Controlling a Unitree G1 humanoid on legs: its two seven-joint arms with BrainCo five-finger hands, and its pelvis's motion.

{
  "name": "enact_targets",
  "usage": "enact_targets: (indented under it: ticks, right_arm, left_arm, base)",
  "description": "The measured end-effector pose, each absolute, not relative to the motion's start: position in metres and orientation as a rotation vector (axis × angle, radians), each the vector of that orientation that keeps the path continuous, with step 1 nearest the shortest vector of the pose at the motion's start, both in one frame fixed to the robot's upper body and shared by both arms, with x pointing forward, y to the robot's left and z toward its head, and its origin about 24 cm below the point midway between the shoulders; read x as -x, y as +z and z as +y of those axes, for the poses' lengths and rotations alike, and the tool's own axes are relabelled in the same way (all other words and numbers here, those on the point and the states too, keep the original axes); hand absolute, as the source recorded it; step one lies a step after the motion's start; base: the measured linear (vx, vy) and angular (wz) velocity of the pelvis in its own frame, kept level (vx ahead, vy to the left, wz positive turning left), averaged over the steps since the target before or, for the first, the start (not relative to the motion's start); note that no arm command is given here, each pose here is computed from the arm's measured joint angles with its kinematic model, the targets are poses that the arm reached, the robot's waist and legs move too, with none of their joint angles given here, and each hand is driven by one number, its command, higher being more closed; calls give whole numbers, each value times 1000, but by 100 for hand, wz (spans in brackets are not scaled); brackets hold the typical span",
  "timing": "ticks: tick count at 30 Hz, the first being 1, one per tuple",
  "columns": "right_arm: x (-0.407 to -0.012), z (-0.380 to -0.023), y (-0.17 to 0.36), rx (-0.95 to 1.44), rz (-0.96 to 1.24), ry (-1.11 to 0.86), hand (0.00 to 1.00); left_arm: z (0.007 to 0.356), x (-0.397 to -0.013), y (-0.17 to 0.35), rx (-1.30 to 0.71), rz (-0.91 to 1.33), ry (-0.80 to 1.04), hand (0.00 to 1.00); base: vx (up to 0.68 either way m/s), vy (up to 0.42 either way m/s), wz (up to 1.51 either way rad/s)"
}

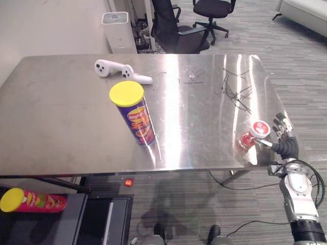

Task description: Put the gum and the chips on the shelf.

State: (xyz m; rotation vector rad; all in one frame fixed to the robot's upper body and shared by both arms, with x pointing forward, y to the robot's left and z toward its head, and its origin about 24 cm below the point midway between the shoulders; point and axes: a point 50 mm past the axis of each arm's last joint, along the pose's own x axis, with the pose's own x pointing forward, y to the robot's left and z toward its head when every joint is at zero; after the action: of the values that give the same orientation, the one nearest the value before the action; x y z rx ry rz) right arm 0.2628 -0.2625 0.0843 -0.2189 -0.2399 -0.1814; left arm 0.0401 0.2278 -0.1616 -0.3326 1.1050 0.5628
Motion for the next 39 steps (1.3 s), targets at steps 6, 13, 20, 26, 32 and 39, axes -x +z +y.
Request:
enact_targets:
  ticks: [6,13,20,26,32,39]
  right_arm:
    - [-267,-253,84,220,-234,-127,0]
    - [-274,-244,90,222,-259,-64,100]
    - [-277,-235,92,223,-267,-32,100]
    - [-284,-228,99,220,-291,-23,100]
    - [-284,-229,99,218,-295,-41,100]
    - [-280,-227,103,221,-316,-34,100]
  left_arm:
    - [226,-43,-161,338,1093,557,0]
    - [226,-44,-161,338,1088,555,0]
    - [226,-44,-161,336,1087,552,0]
    - [224,-46,-161,331,1087,540,0]
    - [224,-46,-160,329,1085,539,0]
    - [224,-47,-160,312,1080,548,0]
  base:
    - [-7,-1,3]
    - [-16,-8,7]
    - [-7,-2,2]
    - [-10,-4,5]
    - [-1,1,2]
    - [0,0,0]
